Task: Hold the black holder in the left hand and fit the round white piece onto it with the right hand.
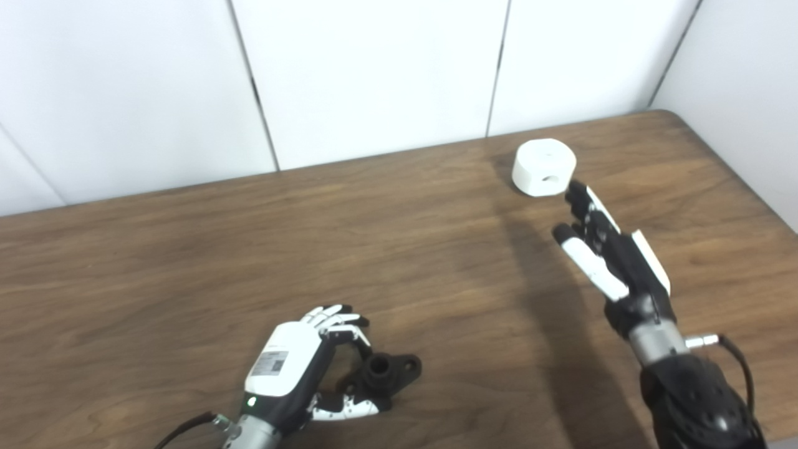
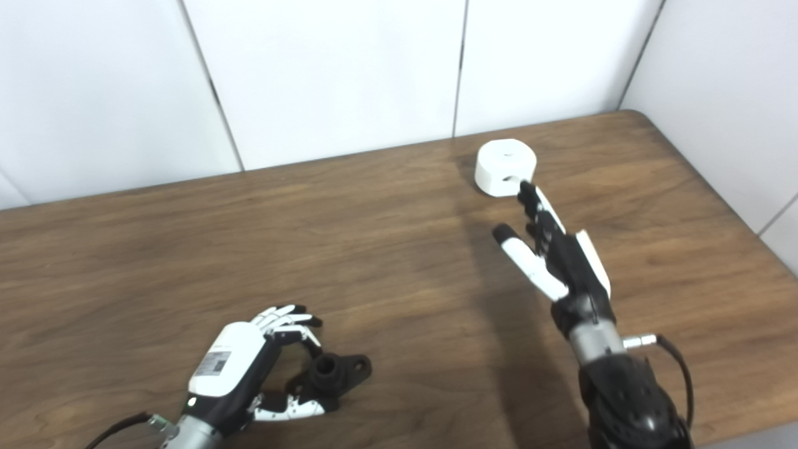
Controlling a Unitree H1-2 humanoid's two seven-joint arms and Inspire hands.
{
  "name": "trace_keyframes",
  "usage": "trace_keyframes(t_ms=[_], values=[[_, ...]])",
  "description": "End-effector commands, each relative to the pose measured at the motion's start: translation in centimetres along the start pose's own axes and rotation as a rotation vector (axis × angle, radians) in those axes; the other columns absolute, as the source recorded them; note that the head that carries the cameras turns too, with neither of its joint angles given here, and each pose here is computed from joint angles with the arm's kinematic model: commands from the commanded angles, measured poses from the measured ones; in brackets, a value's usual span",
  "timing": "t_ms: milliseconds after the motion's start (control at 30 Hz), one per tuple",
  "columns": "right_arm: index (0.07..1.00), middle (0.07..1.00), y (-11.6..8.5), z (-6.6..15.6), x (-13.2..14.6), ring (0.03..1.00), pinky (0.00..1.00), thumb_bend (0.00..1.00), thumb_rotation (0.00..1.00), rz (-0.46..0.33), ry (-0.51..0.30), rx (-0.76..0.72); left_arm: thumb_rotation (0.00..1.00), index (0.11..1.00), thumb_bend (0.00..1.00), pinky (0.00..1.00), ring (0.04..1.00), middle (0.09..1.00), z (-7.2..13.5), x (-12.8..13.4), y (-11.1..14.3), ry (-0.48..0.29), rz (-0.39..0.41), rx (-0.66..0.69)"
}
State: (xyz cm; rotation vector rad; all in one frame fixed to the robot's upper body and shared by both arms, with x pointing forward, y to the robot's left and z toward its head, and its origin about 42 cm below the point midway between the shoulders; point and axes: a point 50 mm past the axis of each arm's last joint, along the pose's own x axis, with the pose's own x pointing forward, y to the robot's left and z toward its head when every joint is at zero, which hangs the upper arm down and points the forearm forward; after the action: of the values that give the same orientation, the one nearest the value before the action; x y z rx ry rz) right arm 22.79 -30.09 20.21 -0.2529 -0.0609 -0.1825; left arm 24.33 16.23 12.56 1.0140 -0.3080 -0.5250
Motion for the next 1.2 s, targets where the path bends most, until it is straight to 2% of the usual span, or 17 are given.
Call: trace_keyframes(t_ms=[0,133,233,267,400,567,633,900,1033,1167], values=[[0.965,0.983,-1.0,1.6,1.3,0.999,1.0,0.62,0.54,-0.036,-0.06,-0.144,0.05,0.488,0.52,0.87,0.879,0.777,-1.7,-1.4,-1.0,0.058,-0.08,0.01],[0.961,0.982,-1.5,3.0,3.0,0.991,1.0,0.66,0.46,-0.065,-0.088,-0.316,0.05,0.488,0.52,0.85,0.872,0.773,-2.4,-1.7,-1.1,0.057,-0.085,0.007],[0.961,0.969,-2.0,3.9,4.4,0.964,0.95,0.69,0.43,-0.079,-0.124,-0.435,0.05,0.488,0.52,0.86,0.876,0.777,-2.9,-1.9,-1.1,0.057,-0.089,0.006],[0.96,0.977,-2.2,4.2,4.9,0.981,0.97,0.7,0.42,-0.085,-0.134,-0.468,0.05,0.488,0.52,0.86,0.879,0.779,-3.1,-1.9,-1.1,0.058,-0.091,0.006],[0.949,0.988,-2.6,5.3,6.8,1.0,1.0,0.74,0.37,-0.103,-0.162,-0.56,0.05,0.488,0.52,0.86,0.878,0.781,-3.5,-2.2,-1.1,0.059,-0.091,-0.001],[0.929,0.983,-3.4,6.8,10.0,1.0,1.0,0.77,0.27,-0.107,-0.19,-0.646,0.06,0.488,0.52,0.87,0.876,0.781,-3.7,-2.4,-1.1,0.061,-0.099,-0.01],[0.914,0.984,-3.9,7.2,11.4,1.0,0.97,0.78,0.23,-0.102,-0.187,-0.689,0.06,0.488,0.52,0.86,0.873,0.78,-3.7,-2.5,-1.2,0.059,-0.1,-0.009],[0.89,0.999,-4.9,8.2,16.6,1.0,0.9,0.83,0.19,-0.022,-0.135,-0.868,0.06,0.488,0.52,0.86,0.872,0.78,-3.9,-2.3,-1.0,0.056,-0.112,0.006],[0.889,1.0,-5.1,8.3,18.3,1.0,0.92,0.84,0.18,0.015,-0.112,-0.926,0.06,0.488,0.52,0.86,0.875,0.782,-3.9,-2.2,-0.9,0.066,-0.119,0.006],[0.89,0.992,-5.3,8.4,20.3,1.0,0.99,0.85,0.17,0.046,-0.073,-0.994,0.06,0.488,0.52,0.86,0.873,0.778,-3.8,-2.2,-1.0,0.065,-0.119,0.007]])
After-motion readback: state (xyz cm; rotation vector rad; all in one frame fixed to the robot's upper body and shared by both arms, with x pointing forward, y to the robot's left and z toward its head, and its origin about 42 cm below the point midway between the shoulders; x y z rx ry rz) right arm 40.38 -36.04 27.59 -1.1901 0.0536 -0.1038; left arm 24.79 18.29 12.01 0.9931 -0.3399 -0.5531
